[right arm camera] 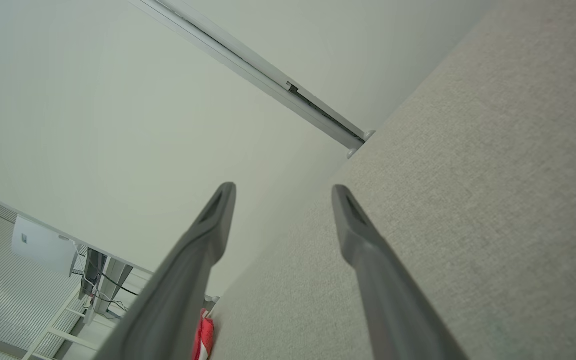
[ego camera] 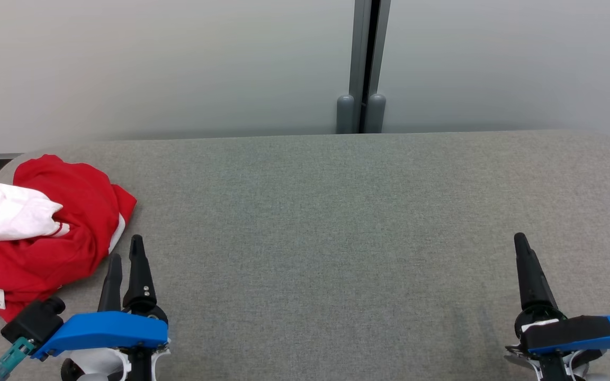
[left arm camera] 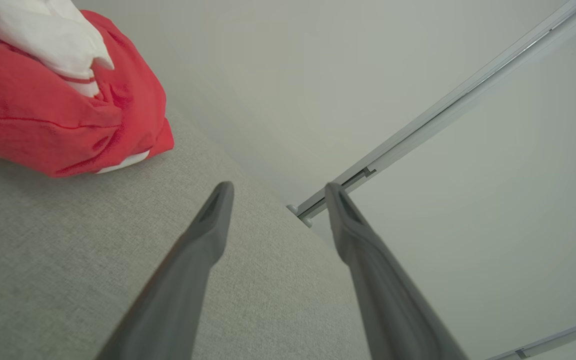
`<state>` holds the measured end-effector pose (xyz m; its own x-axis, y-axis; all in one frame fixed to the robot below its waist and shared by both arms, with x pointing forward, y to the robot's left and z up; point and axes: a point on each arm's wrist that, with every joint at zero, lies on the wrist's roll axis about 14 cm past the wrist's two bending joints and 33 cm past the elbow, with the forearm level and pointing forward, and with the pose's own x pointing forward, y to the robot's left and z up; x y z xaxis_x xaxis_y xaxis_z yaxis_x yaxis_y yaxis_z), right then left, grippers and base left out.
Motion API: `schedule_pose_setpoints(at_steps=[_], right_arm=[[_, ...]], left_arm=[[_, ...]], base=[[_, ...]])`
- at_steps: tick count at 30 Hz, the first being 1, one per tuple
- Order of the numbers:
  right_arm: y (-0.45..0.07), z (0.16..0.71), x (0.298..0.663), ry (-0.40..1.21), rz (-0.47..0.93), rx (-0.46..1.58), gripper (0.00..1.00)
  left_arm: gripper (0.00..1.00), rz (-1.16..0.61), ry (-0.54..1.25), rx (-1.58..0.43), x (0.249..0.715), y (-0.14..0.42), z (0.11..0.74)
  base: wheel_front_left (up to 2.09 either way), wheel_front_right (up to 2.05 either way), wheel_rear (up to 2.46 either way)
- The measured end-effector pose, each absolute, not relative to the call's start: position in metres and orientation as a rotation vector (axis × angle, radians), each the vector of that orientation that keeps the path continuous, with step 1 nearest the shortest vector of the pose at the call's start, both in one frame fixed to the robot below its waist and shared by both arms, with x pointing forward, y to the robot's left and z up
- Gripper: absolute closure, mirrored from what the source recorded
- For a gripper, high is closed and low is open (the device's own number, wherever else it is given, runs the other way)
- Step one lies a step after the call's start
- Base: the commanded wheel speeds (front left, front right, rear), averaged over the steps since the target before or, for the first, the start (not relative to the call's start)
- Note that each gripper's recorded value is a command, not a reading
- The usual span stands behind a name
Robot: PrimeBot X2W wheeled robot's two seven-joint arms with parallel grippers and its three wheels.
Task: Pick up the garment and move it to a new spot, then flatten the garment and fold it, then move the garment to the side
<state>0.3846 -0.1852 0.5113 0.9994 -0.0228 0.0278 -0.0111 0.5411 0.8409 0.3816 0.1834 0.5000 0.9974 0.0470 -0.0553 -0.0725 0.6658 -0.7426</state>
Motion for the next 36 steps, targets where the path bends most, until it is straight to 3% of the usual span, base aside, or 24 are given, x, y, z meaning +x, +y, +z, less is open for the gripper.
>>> schedule_pose_setpoints(at_steps=[36], right_arm=[[-0.166,0.526,0.382,-0.098,0.072,0.561,0.0]], left_arm=[[0.0,0.062,-0.022,-0.359,0.377,0.179,0.506]], base=[[0.0,0.0,0.0]])
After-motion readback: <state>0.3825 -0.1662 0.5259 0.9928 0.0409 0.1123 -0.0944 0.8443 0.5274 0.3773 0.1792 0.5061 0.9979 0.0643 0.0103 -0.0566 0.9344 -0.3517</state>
